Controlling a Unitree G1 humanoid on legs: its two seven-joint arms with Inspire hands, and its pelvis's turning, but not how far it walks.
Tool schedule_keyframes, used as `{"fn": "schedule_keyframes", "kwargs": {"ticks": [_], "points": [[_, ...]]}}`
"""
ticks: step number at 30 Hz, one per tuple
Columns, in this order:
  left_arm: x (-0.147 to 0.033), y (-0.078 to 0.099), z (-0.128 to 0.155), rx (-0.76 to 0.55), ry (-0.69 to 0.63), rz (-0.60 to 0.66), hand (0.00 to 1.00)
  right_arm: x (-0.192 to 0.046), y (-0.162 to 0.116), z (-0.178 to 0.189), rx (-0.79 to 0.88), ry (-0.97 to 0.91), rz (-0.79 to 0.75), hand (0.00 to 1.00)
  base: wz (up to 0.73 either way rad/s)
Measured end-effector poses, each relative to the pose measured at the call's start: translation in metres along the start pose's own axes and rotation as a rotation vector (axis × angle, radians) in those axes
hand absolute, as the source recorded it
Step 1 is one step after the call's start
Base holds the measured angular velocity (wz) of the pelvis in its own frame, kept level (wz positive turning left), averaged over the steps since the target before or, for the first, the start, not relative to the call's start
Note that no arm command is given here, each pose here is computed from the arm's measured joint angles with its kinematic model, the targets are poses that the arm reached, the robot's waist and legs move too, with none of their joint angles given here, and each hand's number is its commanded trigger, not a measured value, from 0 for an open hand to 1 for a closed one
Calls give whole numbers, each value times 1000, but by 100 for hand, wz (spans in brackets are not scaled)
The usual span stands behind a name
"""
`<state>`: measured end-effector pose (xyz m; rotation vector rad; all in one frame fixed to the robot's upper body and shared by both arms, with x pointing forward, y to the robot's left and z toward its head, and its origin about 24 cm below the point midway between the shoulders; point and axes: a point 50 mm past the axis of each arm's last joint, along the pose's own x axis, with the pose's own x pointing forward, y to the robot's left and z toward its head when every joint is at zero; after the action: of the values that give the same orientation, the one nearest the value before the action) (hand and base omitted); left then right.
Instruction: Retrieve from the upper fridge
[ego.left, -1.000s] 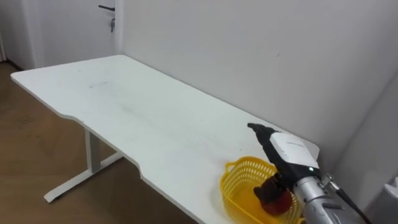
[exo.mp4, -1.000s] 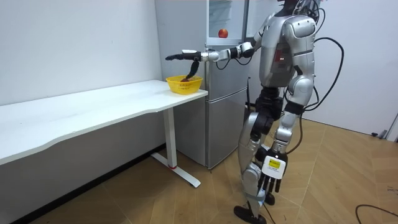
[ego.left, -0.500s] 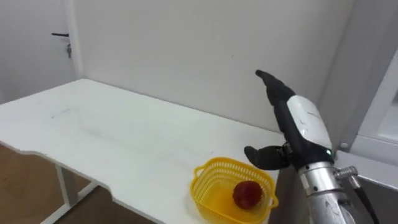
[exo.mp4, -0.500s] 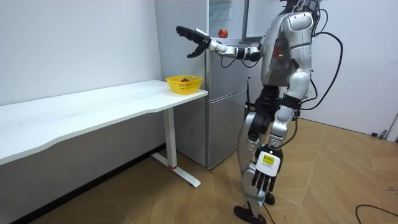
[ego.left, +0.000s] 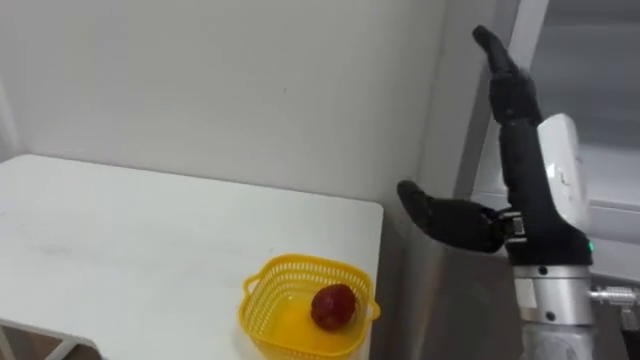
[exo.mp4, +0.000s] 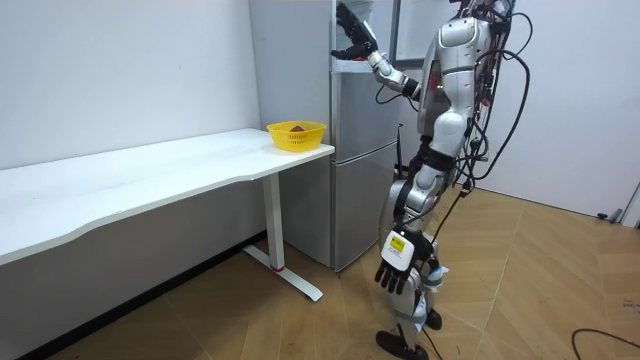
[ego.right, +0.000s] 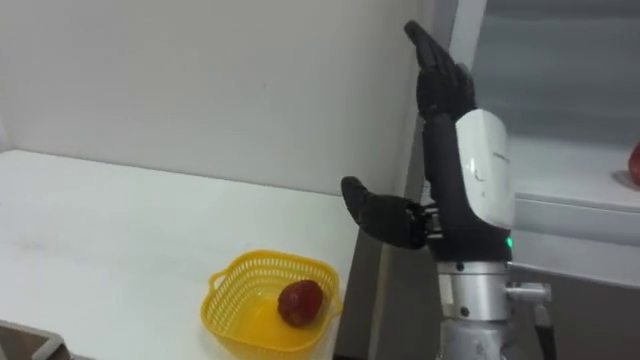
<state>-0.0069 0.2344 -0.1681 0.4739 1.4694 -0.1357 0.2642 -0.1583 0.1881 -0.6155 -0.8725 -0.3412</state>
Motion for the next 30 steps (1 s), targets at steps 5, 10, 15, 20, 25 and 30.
{"fn": "schedule_keyframes", "kwargs": {"ticks": [5,10,15,20,25,30], "points": [[-1,-4,-4,4,1,-12,0,-2,-24,14,18,-70,-132,0,-24],[1,-1,5,24,-26,-4,0,-7,-36,19,56,-81,-186,0,-16],[1,0,11,25,-55,-1,0,-5,-44,31,80,-139,-218,0,-20],[2,1,13,26,-59,-1,0,-4,-53,32,108,-144,-250,0,-13],[2,1,13,26,-58,3,0,-15,-60,14,102,-27,-199,0,-7],[2,4,14,21,-61,17,0,-21,-69,-11,102,108,-208,0,-4]]}}
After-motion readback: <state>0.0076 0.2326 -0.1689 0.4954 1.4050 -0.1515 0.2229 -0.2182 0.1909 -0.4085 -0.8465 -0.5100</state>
